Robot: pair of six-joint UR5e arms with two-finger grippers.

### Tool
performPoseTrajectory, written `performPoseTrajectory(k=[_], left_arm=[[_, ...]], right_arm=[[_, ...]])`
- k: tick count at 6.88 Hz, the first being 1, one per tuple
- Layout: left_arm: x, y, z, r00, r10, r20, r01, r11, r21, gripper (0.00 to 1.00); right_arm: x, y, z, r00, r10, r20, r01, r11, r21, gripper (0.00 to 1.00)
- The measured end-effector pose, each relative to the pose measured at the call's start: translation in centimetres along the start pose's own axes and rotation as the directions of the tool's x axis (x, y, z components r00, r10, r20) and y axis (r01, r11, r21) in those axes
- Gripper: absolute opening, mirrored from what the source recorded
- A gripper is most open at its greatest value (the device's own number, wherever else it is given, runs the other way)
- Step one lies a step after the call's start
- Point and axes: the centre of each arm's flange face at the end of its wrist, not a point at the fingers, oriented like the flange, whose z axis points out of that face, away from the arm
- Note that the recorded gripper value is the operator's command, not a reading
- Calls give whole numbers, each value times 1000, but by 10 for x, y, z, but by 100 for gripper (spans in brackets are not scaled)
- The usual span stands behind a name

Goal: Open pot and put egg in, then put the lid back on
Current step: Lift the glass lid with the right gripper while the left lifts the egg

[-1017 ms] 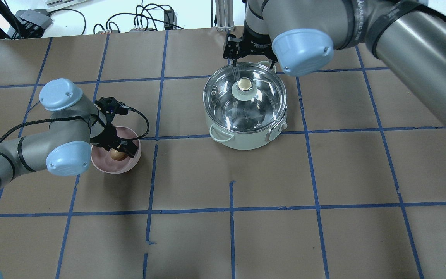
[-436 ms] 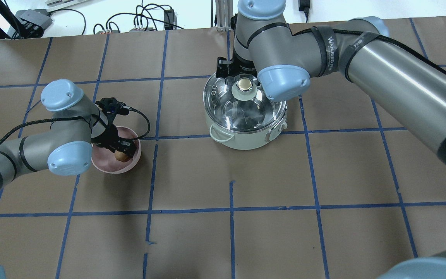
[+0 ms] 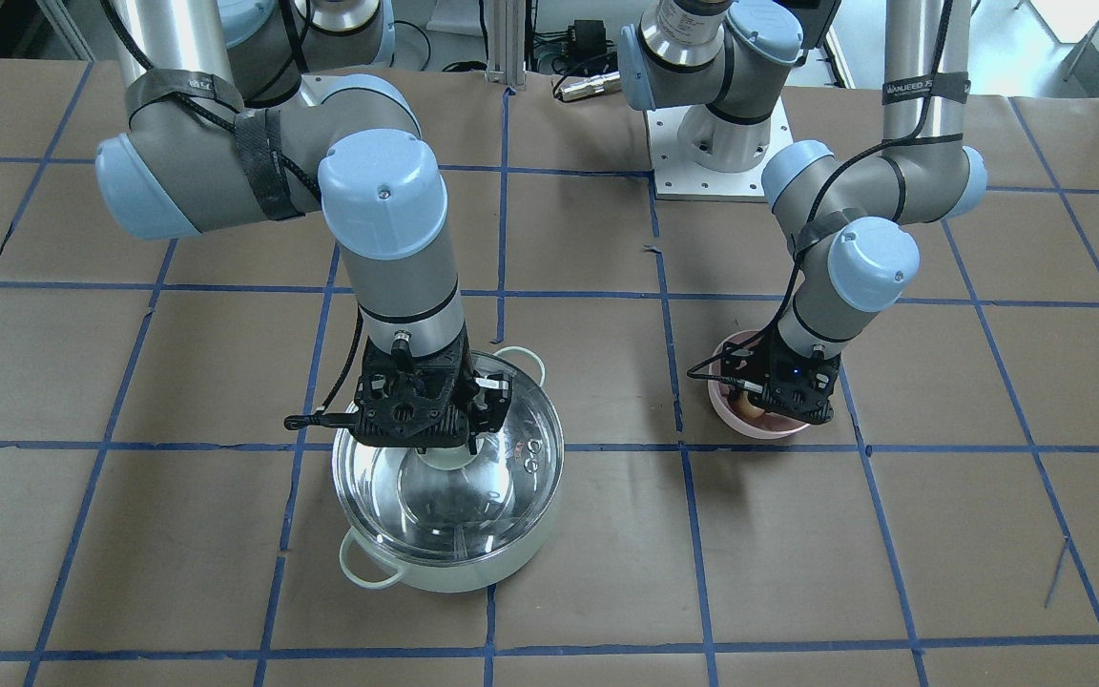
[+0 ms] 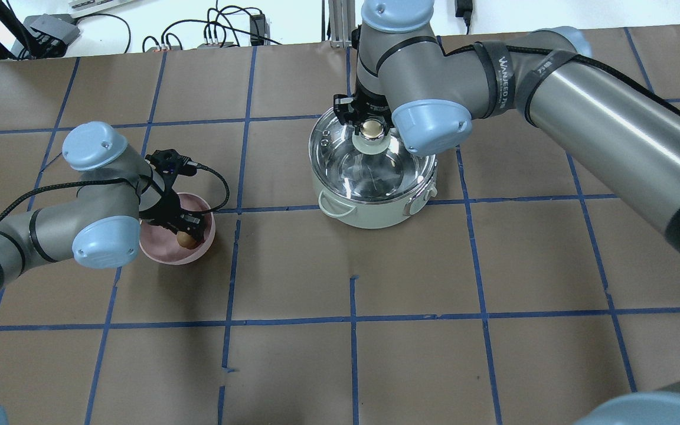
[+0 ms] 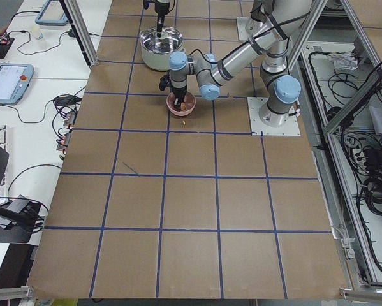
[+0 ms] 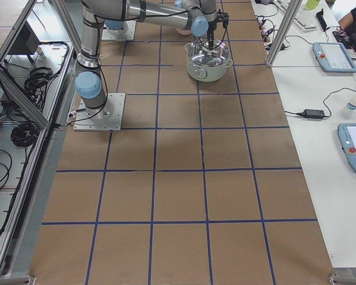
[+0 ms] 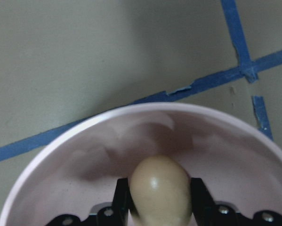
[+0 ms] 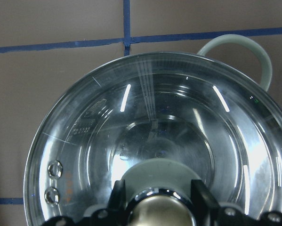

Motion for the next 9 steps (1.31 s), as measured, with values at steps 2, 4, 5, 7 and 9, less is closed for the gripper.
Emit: performPoseTrajectory(k=[2,4,5,7,9], left_arm=[[0,-1,-3,1000,0,4,0,1000,4,23],[-1,-3,-12,1000,-5,15,4,1000,20,23],[-1,-4,-21,1000,-13,22,12,1000,29,23],[5,-16,-58,998,-62,24,62,997,35,23],[23,-40,-106,995,-97,17,97,995,26,23]], right_arm=[[7,-4,-38,1000,-12,-19,12,1000,-4,15],[43,-1,-104,999,10,-36,-11,1000,-16,16],[75,1,-134,999,31,-41,-32,999,-20,16],[130,14,-170,998,35,-57,-38,998,-56,16],[138,22,-164,998,30,-52,-35,996,-86,16]])
